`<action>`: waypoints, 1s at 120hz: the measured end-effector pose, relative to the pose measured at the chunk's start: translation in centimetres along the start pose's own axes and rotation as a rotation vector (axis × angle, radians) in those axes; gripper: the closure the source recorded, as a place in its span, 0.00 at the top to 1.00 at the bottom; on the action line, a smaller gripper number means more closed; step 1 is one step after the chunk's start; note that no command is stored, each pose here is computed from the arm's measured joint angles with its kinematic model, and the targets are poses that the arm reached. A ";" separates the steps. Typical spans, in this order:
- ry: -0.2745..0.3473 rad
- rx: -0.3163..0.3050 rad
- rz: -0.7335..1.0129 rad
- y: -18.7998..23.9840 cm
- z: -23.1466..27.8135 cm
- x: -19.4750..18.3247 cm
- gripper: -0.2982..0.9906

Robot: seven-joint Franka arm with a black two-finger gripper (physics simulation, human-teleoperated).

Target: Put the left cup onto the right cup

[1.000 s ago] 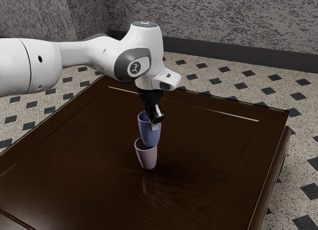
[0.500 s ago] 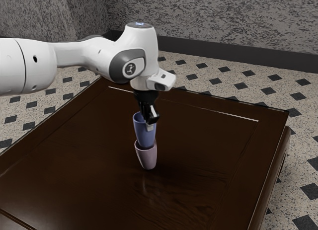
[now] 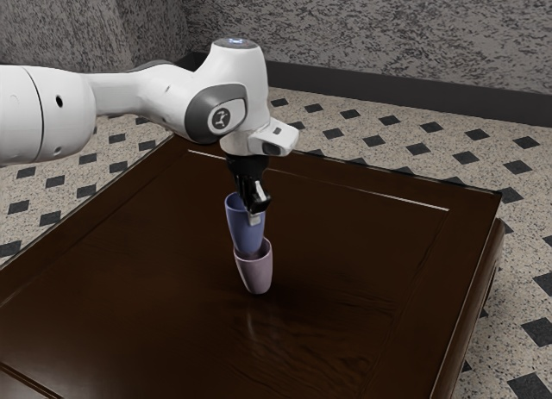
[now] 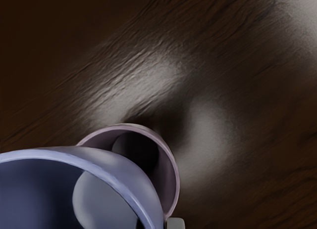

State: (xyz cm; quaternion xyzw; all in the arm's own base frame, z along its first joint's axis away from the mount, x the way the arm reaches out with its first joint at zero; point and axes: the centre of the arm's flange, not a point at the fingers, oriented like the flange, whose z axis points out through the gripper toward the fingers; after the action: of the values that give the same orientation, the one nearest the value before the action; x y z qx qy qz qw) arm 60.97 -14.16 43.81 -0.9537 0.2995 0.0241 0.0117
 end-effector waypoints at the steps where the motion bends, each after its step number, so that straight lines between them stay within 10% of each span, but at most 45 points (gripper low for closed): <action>1: 0.000 0.000 0.000 0.0 0.0 0.0 0.16; 120: 0.004 -0.002 0.004 0.0 2.0 1.0 0.16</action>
State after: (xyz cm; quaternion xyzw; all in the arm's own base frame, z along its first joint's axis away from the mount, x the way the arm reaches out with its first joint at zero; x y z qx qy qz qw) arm 61.69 -14.61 41.73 -0.9532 0.3012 0.0226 0.0104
